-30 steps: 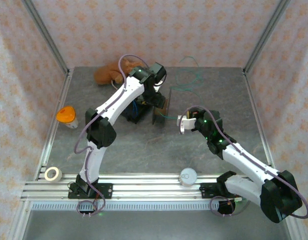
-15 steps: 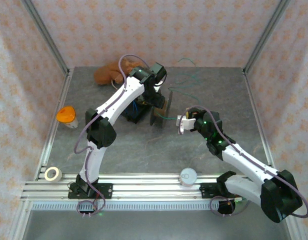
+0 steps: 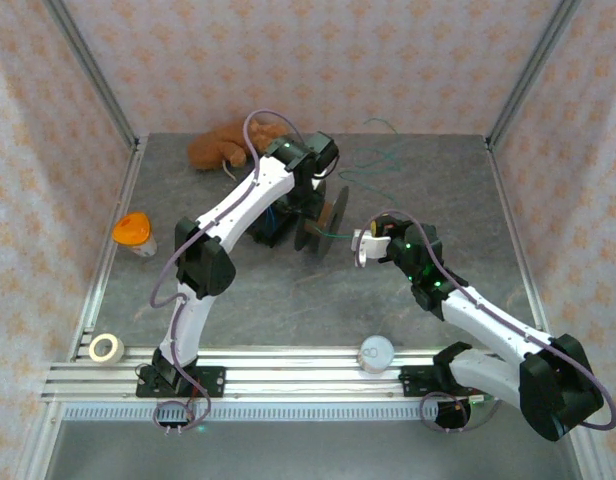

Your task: Wrap the cables

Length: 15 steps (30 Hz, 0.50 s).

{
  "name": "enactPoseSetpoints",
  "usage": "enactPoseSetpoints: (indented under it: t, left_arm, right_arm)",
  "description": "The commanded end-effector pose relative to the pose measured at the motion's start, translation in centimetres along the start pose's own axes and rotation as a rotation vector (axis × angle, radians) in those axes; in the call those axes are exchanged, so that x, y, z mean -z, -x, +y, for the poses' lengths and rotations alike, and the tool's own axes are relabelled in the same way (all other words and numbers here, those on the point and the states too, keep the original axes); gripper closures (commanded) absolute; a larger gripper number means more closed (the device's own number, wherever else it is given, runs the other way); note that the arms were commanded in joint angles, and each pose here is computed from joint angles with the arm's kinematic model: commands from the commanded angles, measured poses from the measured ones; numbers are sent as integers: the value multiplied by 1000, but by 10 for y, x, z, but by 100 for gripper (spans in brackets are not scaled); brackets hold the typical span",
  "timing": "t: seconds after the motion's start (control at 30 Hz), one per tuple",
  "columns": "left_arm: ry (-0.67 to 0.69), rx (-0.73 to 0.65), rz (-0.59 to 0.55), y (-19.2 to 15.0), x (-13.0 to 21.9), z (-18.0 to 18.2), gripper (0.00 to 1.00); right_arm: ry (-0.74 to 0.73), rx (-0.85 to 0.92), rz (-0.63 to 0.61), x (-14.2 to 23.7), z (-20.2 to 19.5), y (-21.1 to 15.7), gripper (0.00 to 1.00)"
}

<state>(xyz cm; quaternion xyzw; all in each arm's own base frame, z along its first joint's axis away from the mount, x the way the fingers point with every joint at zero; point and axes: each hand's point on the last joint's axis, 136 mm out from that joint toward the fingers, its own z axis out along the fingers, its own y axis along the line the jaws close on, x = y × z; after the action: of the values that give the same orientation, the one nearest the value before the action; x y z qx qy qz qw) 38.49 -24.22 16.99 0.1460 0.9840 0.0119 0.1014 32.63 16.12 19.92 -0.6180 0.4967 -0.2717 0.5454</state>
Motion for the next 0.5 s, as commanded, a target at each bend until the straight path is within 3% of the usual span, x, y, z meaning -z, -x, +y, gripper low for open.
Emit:
enactPoseSetpoints:
  t: [0.0, 0.17, 0.27, 0.47]
  left_arm:
    - [73, -23, 31, -7, -3, 8, 62]
    - [54, -18, 10, -4, 1, 4, 80]
    - [19, -8, -29, 2, 8, 0, 100]
    - [-85, 97, -153, 21, 34, 2, 100]
  right_arm:
    - [-41, -37, -5, 0, -9, 2, 100]
    - [-35, -51, -7, 1, -7, 3, 100]
    - [-32, -67, -10, 2, -7, 3, 100]
    - [2, -177, -16, 17, 0, 6, 100]
